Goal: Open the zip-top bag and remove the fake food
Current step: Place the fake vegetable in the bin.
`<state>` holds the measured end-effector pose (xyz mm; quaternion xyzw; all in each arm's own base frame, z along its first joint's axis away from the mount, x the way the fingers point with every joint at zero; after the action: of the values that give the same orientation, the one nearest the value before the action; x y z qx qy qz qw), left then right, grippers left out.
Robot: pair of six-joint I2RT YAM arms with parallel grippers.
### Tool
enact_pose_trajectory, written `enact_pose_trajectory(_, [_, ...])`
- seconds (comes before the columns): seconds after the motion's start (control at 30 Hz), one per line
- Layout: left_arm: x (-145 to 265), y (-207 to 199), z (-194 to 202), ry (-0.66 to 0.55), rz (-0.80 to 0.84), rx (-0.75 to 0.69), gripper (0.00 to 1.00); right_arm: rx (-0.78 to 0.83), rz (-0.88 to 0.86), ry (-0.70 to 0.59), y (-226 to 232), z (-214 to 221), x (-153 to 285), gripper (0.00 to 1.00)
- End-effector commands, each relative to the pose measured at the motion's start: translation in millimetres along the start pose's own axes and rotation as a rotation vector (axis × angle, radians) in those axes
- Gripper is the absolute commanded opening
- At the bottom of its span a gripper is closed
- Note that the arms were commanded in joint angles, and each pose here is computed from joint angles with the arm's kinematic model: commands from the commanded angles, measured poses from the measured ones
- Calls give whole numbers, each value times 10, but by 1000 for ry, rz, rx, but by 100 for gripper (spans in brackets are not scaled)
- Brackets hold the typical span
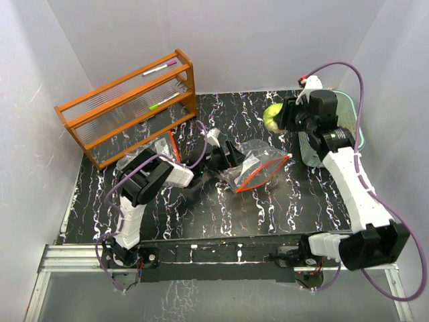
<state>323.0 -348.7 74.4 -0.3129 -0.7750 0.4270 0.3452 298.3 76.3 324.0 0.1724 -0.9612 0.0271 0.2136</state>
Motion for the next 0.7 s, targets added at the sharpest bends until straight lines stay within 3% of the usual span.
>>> enact_pose_trajectory(0.0, [207, -390, -204, -43, 54, -80, 97, -27, 329, -73, -602, -256, -252, 8])
enact_pose_trajectory(0.2, [449, -866, -413, -77, 124, -183, 97, -93, 640, -49, -1398, -67, -360, 8])
enact_pose_trajectory(0.37, [648, -989, -588, -131, 118, -224, 97, -172, 696, -103, -1803, -11, -274, 8])
enact_pose_trajectory(0.67, [851, -800, -852, -159, 73, -181, 97, -273, 714, -128, -2158, 114, -234, 8])
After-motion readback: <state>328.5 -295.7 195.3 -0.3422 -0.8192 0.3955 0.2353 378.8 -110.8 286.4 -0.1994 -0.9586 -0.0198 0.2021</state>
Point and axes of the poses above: each gripper's point midway between its finger pads, its own x axis back along the fingers, its own y axis along the line the jaws close on, z = x × y, the point moved 7 cm from there along x, back along the fingers, and after that the axes turned 11 degrees about x, right-handed, at the moved point
